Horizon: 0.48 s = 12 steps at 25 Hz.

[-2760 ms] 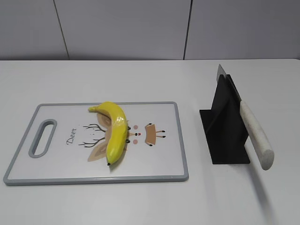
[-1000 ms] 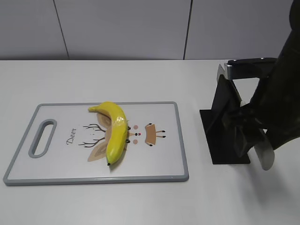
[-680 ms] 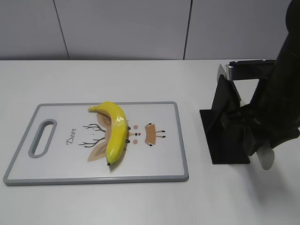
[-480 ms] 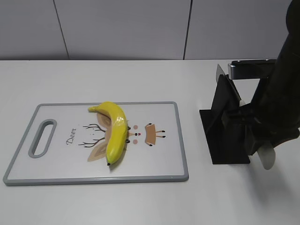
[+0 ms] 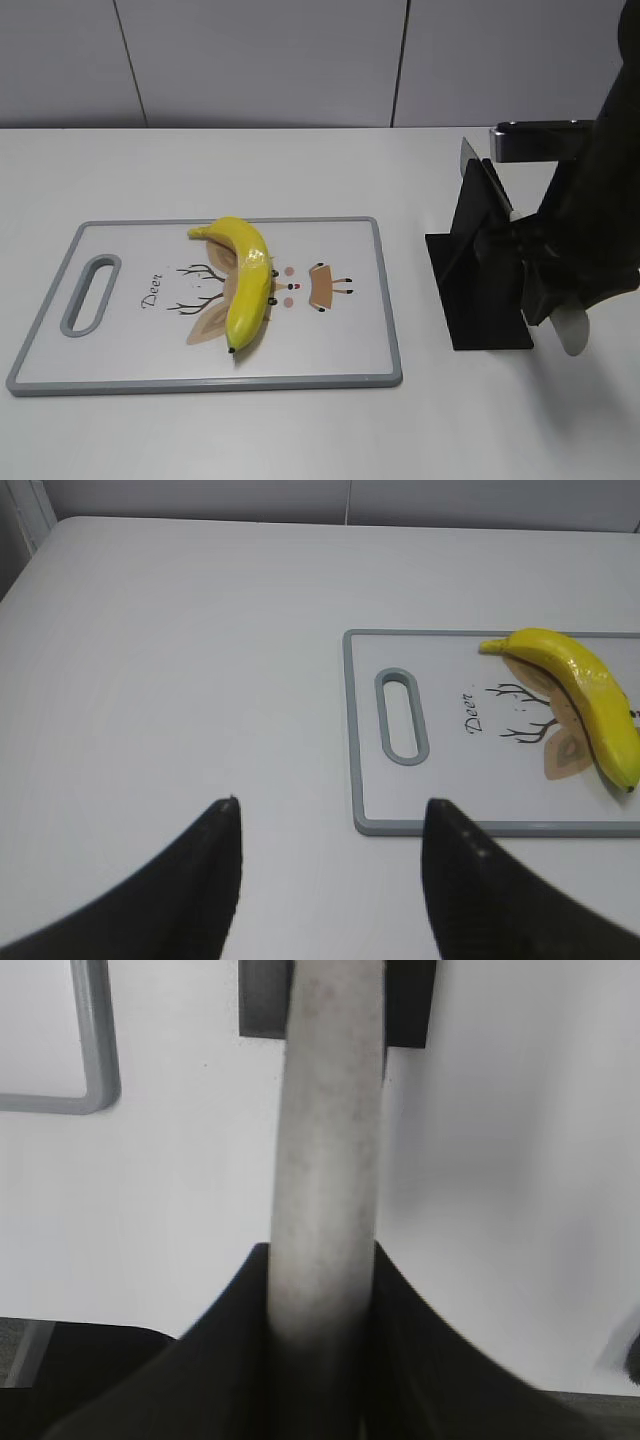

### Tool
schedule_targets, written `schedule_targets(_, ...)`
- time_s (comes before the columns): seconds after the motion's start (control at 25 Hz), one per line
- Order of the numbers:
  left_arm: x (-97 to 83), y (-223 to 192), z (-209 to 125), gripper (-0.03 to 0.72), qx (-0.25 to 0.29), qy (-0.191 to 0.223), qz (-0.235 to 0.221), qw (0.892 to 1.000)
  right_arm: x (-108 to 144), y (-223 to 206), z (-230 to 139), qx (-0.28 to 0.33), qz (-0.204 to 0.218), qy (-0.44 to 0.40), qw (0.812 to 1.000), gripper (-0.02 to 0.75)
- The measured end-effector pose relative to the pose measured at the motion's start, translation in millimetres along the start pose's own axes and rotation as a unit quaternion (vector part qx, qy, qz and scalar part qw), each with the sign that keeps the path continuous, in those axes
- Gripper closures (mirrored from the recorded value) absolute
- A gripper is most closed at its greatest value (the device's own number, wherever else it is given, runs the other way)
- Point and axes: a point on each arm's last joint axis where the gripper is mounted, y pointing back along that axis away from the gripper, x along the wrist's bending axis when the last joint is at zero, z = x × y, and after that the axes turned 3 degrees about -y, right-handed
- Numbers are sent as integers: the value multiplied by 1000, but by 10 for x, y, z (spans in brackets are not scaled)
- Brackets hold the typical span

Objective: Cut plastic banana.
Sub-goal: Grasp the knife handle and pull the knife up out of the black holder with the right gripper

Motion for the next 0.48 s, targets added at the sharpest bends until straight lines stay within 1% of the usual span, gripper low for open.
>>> schedule_targets(0.24, 0, 0, 0, 137, 0, 0, 0, 1000, 21, 235, 10, -29, 19, -7, 999, 568)
schedule_targets(0.48, 0, 0, 0, 137, 0, 0, 0, 1000, 21, 508, 39, -56, 19, -1, 998, 568)
